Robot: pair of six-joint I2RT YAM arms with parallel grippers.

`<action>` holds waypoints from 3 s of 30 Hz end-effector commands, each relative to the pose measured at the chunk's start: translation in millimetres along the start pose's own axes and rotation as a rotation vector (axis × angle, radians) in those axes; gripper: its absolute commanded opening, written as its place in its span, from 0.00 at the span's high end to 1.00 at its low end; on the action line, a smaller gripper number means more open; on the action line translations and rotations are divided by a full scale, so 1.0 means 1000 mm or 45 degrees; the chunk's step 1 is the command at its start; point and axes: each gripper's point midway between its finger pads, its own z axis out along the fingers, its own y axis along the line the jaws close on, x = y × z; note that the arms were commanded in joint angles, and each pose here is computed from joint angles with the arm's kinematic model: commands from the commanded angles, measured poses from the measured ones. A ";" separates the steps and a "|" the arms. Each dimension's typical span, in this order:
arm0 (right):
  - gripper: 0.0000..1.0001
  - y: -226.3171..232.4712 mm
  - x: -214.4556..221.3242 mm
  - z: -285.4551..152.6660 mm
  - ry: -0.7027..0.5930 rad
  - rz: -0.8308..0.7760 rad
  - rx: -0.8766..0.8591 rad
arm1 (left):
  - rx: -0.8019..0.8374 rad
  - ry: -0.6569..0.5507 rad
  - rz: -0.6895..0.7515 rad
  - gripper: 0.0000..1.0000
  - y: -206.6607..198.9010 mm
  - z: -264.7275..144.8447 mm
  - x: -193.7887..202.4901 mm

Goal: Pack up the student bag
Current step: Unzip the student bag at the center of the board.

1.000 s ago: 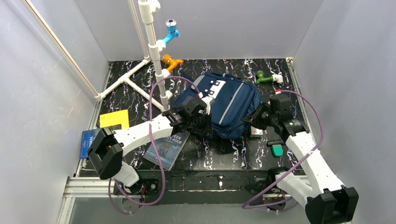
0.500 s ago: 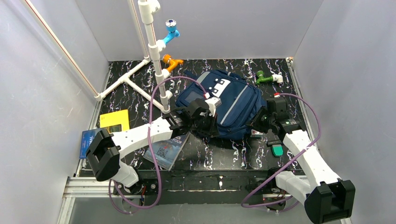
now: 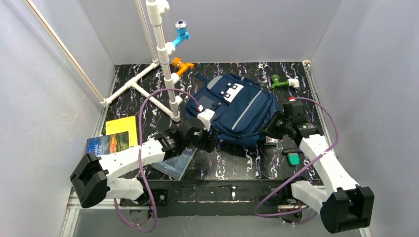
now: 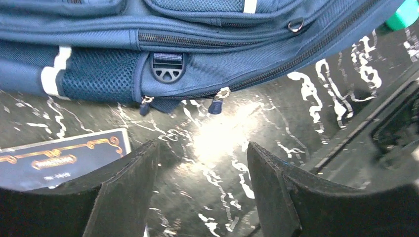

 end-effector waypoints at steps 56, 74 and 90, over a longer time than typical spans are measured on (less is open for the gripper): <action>0.20 0.175 0.014 -0.075 -0.086 -0.538 -0.487 | 0.438 -0.295 0.521 1.00 -0.019 0.049 -0.086; 0.57 0.136 0.073 0.023 -0.090 -0.415 -0.485 | 0.562 -0.265 0.361 1.00 -0.024 0.045 -0.091; 0.77 0.137 0.072 0.057 -0.115 -0.305 -0.451 | 0.564 -0.264 0.336 1.00 -0.020 0.045 -0.093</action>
